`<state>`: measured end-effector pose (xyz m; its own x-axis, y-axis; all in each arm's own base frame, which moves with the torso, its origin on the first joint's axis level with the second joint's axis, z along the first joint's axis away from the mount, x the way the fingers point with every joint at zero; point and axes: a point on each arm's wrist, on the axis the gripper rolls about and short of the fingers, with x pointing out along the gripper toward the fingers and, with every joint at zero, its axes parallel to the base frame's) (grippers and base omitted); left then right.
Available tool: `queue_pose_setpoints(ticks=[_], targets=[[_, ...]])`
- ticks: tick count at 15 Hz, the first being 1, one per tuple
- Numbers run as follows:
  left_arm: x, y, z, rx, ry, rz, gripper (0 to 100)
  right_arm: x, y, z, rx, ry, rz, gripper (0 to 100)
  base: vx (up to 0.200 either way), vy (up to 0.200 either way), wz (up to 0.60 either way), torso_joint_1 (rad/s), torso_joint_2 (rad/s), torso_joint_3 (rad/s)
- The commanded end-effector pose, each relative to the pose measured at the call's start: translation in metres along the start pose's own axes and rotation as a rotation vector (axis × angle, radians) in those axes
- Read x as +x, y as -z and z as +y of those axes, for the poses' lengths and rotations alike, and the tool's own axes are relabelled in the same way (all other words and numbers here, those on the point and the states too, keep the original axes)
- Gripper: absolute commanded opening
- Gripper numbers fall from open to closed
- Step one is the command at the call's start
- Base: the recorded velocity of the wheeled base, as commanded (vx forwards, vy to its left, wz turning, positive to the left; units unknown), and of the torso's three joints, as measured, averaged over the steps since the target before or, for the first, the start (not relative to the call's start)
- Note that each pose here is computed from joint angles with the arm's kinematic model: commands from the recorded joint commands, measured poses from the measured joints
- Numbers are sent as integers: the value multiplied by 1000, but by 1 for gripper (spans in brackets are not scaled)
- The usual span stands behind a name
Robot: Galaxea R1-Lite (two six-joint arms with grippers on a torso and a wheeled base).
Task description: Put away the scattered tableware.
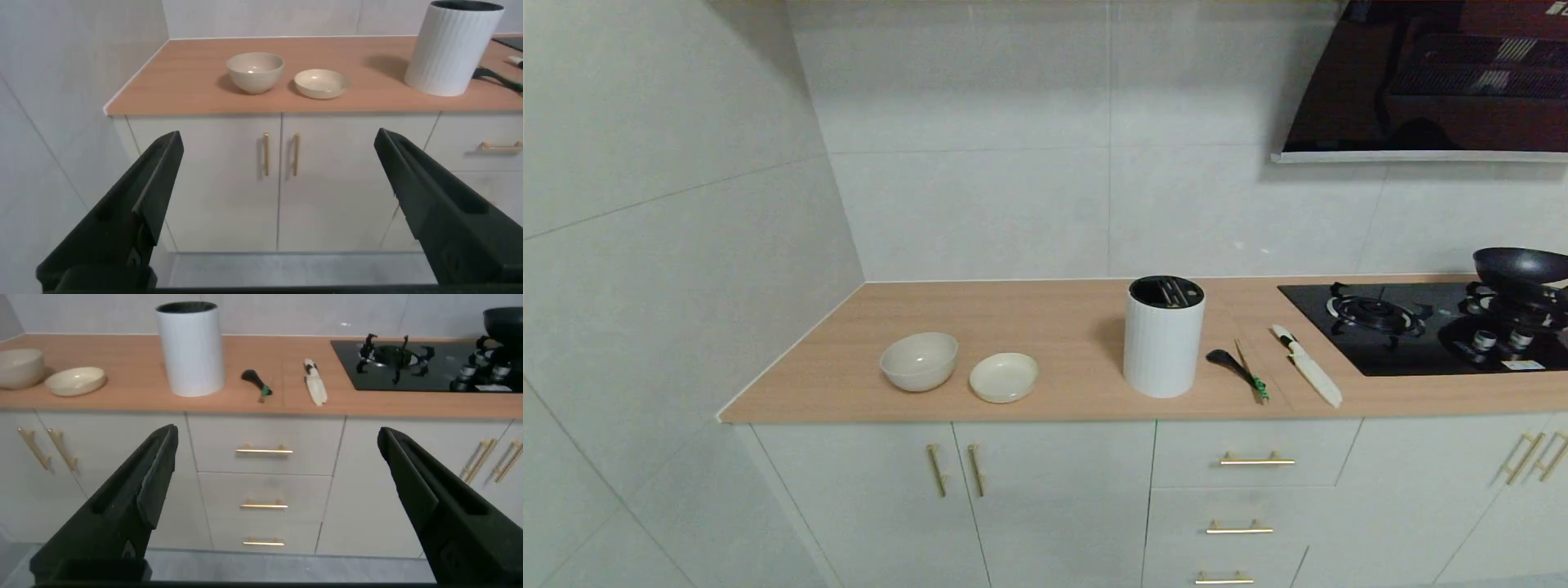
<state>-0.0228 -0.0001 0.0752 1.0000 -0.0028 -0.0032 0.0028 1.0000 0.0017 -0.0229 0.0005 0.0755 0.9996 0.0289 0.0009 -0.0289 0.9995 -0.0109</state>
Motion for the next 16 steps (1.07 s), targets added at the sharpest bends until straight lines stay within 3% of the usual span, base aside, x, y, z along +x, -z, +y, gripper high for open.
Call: queue_pose_setpoints(ticks=[1,16], targets=[[0,0,0,0,-1,1,100,0,0,0,0,-2,1,100,0,200,0,2,-2,-2],[0,0,0,0,-1,1,100,0,0,0,0,0,1,100,0,200,0,1,4,2]])
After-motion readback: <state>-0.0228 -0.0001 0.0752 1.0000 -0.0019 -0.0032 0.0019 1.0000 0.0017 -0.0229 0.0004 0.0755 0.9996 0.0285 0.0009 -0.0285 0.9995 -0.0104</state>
